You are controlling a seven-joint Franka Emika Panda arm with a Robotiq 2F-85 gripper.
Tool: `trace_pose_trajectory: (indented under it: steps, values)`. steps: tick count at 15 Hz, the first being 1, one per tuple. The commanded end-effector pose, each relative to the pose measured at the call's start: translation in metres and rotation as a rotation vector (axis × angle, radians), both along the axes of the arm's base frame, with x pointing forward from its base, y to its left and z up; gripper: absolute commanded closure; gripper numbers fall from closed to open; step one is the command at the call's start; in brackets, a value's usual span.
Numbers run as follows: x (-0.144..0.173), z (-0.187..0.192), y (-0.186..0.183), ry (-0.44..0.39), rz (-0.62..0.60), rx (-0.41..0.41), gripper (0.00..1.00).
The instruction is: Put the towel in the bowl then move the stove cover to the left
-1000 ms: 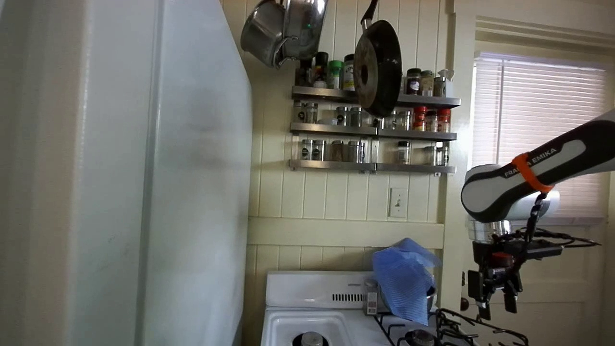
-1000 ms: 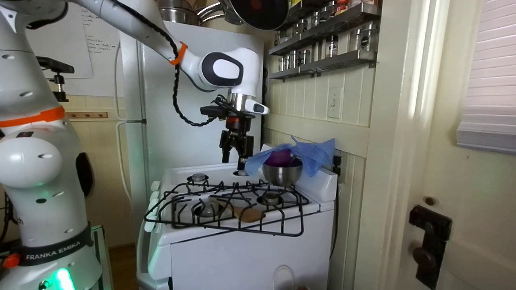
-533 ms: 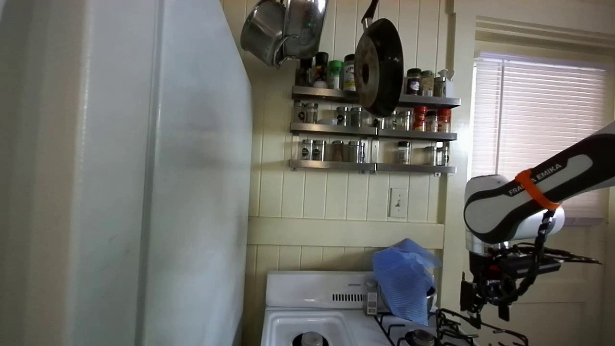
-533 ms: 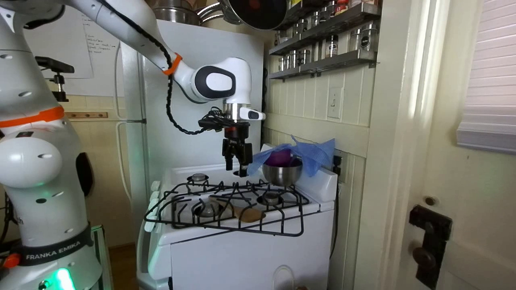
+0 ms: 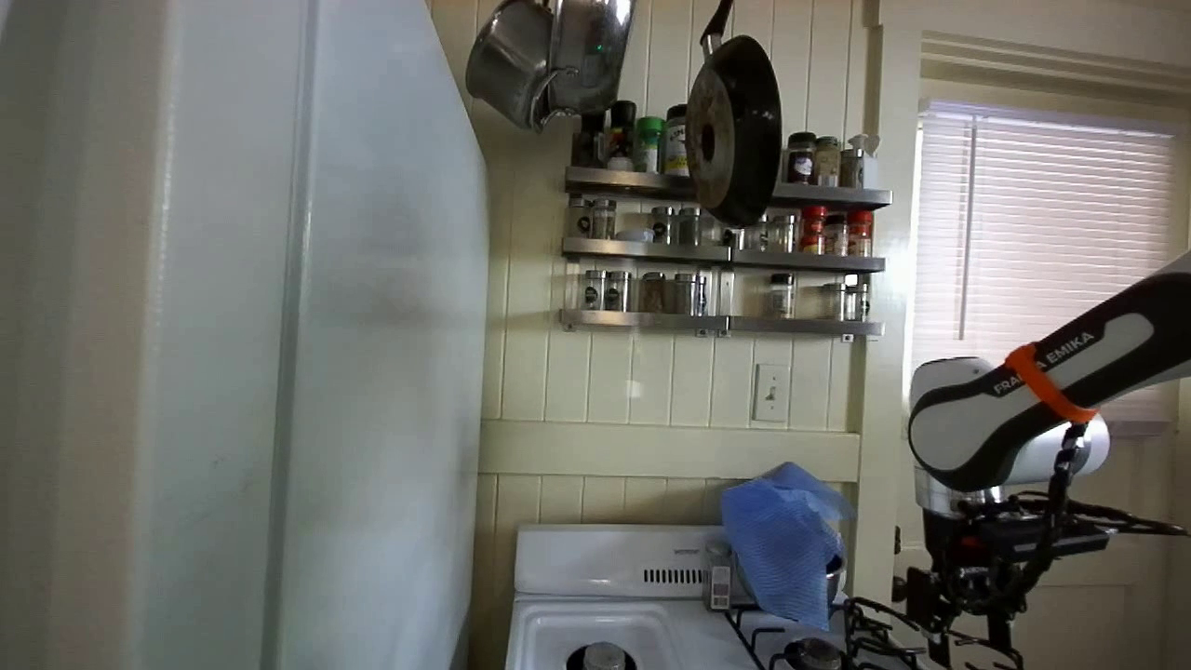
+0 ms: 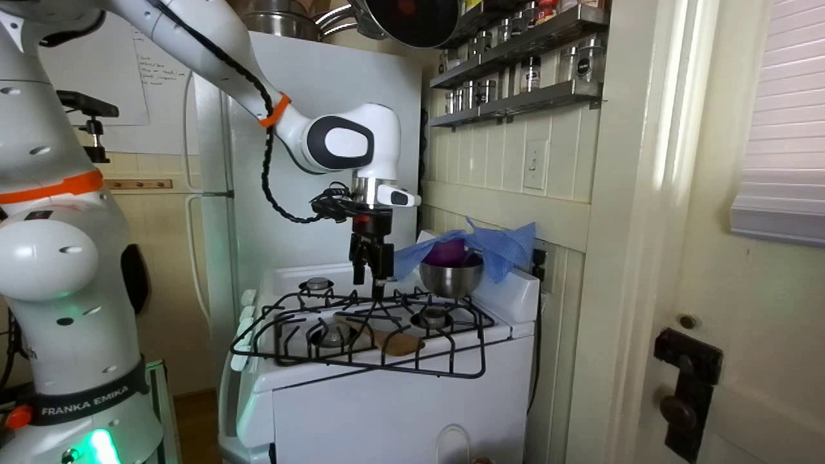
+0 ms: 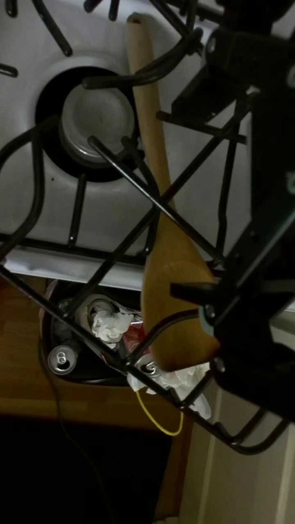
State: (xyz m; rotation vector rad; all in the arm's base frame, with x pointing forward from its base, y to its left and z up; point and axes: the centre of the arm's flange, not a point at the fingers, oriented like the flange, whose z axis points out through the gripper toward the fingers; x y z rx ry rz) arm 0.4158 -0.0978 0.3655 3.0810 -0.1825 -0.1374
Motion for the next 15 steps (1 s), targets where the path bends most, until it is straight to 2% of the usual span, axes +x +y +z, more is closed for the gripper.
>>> trace_pose_trajectory:
  steps: [1, 9, 11, 12, 15]
  values:
    - [-0.020, -0.024, 0.000, -0.035, -0.053, 0.001, 0.00]
    - [-0.008, -0.050, -0.003, -0.118, 0.050, 0.015, 0.00]
    - [-0.007, -0.048, -0.004, -0.090, 0.062, 0.037, 0.00]
    - [-0.007, -0.044, -0.003, -0.099, 0.044, 0.008, 0.00]
    - [-0.005, -0.047, 0.000, -0.091, 0.057, 0.007, 0.00]
